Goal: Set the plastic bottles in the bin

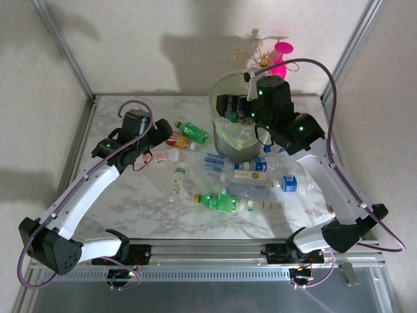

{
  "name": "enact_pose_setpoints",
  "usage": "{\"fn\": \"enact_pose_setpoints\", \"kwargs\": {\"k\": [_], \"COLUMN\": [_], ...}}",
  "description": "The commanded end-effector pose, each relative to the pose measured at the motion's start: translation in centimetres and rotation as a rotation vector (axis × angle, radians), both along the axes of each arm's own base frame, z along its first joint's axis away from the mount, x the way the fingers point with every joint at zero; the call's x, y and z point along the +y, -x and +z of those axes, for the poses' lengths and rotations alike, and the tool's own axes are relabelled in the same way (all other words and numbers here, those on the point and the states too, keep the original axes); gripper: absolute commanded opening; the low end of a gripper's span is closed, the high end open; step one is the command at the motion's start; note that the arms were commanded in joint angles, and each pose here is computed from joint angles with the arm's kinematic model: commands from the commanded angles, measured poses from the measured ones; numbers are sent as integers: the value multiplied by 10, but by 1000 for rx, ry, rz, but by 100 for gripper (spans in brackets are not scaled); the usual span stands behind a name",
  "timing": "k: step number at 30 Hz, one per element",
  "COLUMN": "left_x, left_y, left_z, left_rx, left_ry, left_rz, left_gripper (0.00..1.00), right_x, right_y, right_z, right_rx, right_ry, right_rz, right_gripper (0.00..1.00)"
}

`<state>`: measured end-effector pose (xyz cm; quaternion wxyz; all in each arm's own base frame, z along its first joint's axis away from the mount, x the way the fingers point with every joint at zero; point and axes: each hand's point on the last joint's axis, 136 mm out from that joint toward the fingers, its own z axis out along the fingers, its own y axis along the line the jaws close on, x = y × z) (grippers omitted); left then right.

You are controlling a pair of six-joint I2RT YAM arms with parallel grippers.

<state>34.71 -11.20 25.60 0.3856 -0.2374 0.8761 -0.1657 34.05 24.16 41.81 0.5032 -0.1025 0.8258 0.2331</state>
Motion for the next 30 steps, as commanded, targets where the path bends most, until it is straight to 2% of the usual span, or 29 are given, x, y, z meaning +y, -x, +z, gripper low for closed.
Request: {"fn": "enact_pose_setpoints", "kwargs": {"k": [1,5,8,15,22,30], "left_x": [16,14,14,14,-8,-19], "left_y": [12,8,-8,-78,-135,-152], "left_z": [-38,-52,-57,-71,-107,-148], "left_rx": [131,147,133,126,150,222], "left_ry": [-29,40,91,156,245,272], "left_rz": [106,165,226,341,357,389], "left_gripper": [90,90,88,77,75,79], "right_x": [1,-5,-6,-13,-30,-60], "right_y": [1,6,8,13,23,36], "right_z": [-25,-31,-34,-37,-26,-12], "right_rx": [72,79,87,106,91,54], "right_ry": [42,37,31,50,76,97], "right_rz": [-3,-19,-20,-38,-73,-154], "right_gripper": [94,93,93,91,91,91]}}
